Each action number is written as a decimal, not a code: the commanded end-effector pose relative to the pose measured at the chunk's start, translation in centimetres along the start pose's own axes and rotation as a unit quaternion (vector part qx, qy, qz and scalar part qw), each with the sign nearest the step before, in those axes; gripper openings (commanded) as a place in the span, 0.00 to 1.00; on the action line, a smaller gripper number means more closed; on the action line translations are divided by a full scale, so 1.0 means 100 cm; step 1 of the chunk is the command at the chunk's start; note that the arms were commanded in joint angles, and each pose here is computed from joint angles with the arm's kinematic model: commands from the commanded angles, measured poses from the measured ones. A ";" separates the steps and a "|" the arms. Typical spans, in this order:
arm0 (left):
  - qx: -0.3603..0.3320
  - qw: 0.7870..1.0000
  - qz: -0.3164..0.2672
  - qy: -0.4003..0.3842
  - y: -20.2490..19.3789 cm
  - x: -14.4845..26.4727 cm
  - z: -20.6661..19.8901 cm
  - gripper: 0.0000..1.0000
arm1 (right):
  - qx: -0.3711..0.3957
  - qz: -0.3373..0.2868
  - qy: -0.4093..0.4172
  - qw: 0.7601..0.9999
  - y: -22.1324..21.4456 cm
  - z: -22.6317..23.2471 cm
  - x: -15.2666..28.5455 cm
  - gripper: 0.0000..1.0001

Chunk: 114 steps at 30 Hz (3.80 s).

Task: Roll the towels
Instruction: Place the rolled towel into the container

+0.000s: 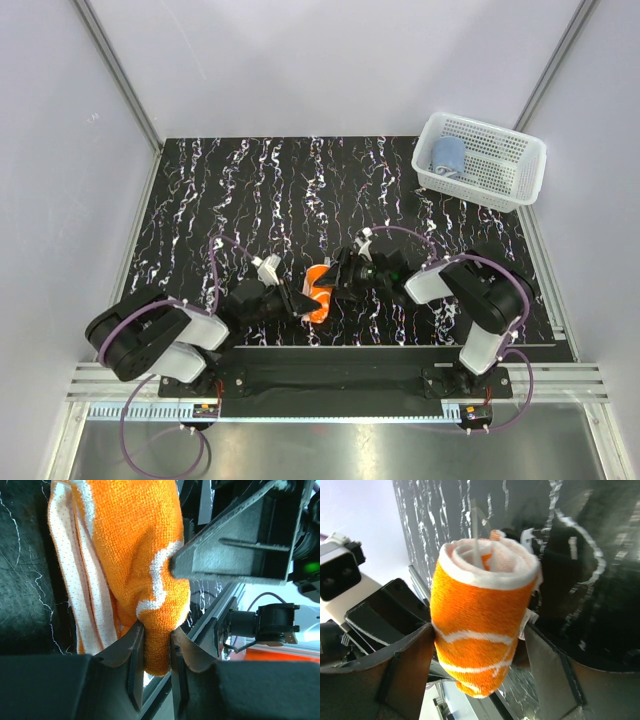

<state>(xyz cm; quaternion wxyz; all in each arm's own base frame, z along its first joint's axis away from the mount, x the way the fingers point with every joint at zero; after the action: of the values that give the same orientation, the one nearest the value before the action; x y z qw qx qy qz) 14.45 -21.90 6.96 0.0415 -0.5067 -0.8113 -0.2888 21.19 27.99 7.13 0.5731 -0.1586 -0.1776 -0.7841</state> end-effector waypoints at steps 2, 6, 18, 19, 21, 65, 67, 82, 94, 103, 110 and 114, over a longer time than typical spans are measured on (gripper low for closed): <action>0.012 1.000 -0.011 -0.019 0.001 0.003 0.002 0.00 | 0.005 0.014 0.017 1.000 -0.015 -0.001 -0.010 0.78; 0.035 0.999 -0.013 -0.021 0.000 0.003 0.009 0.00 | 0.004 0.027 0.024 0.999 -0.028 -0.003 -0.020 0.73; 0.094 0.993 -0.022 -0.068 0.002 0.010 0.017 0.00 | -0.010 0.028 0.065 0.997 -0.041 -0.009 -0.034 0.32; 0.095 0.993 -0.017 -0.068 0.001 0.009 0.018 0.00 | -0.011 0.028 0.065 0.997 -0.041 -0.010 -0.035 0.26; 0.088 0.994 -0.015 -0.067 0.000 0.010 0.019 0.00 | -0.014 0.027 0.067 0.997 -0.041 -0.011 -0.036 0.15; -0.268 0.913 -0.113 0.285 0.122 0.166 -0.089 0.94 | 0.055 -0.343 -0.111 0.931 0.338 0.087 0.259 0.03; -0.273 0.916 -0.122 0.266 0.121 0.166 -0.091 0.94 | 0.038 -0.359 -0.112 0.926 0.358 0.070 0.280 0.02; -0.287 0.916 -0.123 0.251 0.121 0.163 -0.092 0.99 | -0.008 -0.348 -0.164 0.923 0.454 -0.065 0.287 0.02; -0.286 0.916 -0.119 0.255 0.121 0.160 -0.090 0.99 | -0.085 -0.281 -0.291 0.911 0.449 -0.180 0.256 0.02; -0.284 0.917 -0.118 0.256 0.122 0.159 -0.089 0.99 | -0.055 -0.282 -0.422 0.860 0.450 -0.187 0.243 0.08; -0.283 0.916 -0.118 0.258 0.123 0.160 -0.088 0.99 | -0.032 -0.276 -0.483 0.830 0.448 -0.185 0.224 0.24; -0.283 0.916 -0.118 0.258 0.123 0.159 -0.088 0.99 | -0.021 -0.280 -0.494 0.823 0.448 -0.178 0.222 0.50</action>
<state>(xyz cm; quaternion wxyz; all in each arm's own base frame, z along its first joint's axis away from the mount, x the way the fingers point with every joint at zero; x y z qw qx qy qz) 14.71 -9.39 24.65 0.0893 -0.3106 -0.7075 -0.6285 57.84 -11.21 8.38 0.1609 -0.4293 -0.4377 -0.7735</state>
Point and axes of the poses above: each gripper's point midway between its finger pads, its own x axis back along the fingers, its own z axis along the line the jaws close on, y = z × x, the point moved 6 cm from there along x, back along the fingers, and after that the axes turned 4 degrees about -x, right-handed, at the moved point
